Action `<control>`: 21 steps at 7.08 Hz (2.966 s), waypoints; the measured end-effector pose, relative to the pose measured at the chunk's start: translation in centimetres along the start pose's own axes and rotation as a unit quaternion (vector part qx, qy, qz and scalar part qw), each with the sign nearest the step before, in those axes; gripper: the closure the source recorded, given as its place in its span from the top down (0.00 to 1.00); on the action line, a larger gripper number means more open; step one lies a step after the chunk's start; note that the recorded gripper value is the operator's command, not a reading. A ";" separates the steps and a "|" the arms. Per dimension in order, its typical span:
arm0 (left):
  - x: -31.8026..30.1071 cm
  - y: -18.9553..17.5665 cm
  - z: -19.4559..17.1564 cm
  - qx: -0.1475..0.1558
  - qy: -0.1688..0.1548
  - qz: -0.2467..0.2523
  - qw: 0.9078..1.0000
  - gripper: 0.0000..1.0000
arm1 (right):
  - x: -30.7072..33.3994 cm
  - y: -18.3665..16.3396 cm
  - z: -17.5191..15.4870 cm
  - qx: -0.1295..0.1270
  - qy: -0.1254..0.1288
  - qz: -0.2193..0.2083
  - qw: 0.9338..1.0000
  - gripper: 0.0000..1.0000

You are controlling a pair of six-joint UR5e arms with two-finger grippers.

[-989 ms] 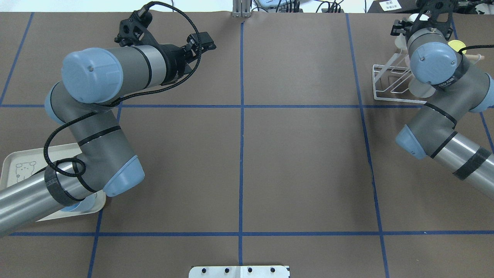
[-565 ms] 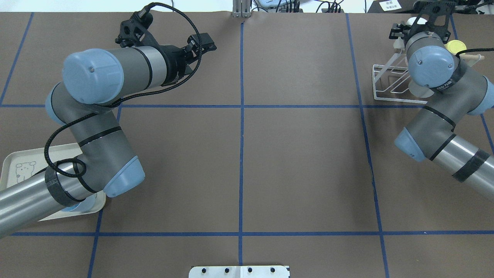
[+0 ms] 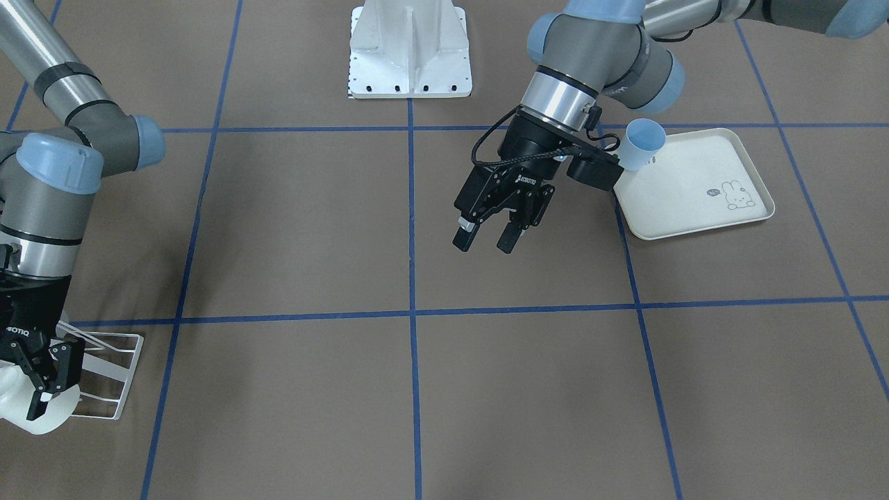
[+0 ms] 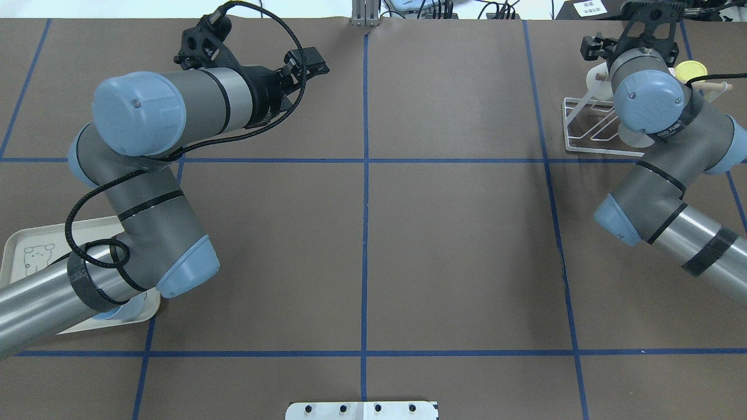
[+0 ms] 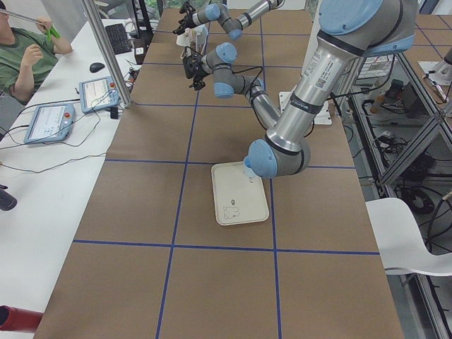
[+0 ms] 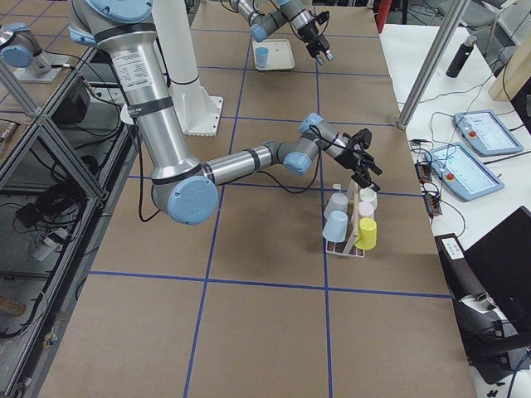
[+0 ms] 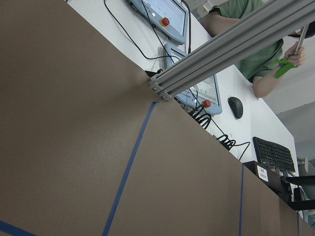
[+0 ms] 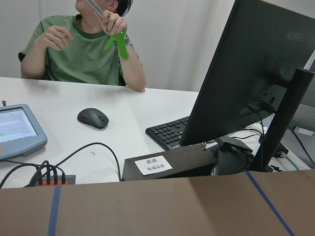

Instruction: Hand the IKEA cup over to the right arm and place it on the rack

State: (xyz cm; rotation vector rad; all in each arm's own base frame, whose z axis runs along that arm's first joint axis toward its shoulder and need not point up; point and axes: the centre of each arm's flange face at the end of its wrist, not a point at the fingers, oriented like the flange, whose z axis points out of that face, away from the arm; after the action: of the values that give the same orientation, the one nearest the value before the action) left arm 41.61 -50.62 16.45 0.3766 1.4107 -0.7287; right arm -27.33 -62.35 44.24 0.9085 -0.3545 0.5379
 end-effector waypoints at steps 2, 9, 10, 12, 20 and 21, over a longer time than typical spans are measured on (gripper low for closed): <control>0.3 -0.2 -0.1 0.000 0.002 0.000 1.000 1.00 | -1.2 -1.3 -1.1 0.003 -0.015 0.003 1.000 1.00; -6.3 -16.7 -8.7 -0.068 -0.078 0.012 0.995 1.00 | -6.4 -10.5 -10.9 -0.066 -0.191 0.124 0.971 1.00; -9.2 -19.0 -11.0 -0.078 -0.105 0.026 0.991 1.00 | -7.7 -11.6 -13.3 -0.092 -0.227 0.163 0.956 1.00; -17.4 -20.2 -15.8 -0.096 -0.156 0.067 0.981 1.00 | -9.8 -13.4 -18.2 -0.161 -0.291 0.242 0.912 1.00; -33.6 -7.1 -19.3 -0.255 -0.281 0.150 0.913 1.00 | -15.4 -11.0 -25.9 -0.266 -0.353 0.308 0.842 1.00; -34.1 -5.7 -19.0 -0.269 -0.285 0.155 0.907 1.00 | -15.5 -10.9 -25.9 -0.268 -0.353 0.307 0.842 1.00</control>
State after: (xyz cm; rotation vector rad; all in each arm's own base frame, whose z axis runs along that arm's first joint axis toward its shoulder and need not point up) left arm 23.66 -34.66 47.76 -0.0566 0.9072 -0.1396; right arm -31.96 -51.00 14.56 0.3887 -1.4346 0.6219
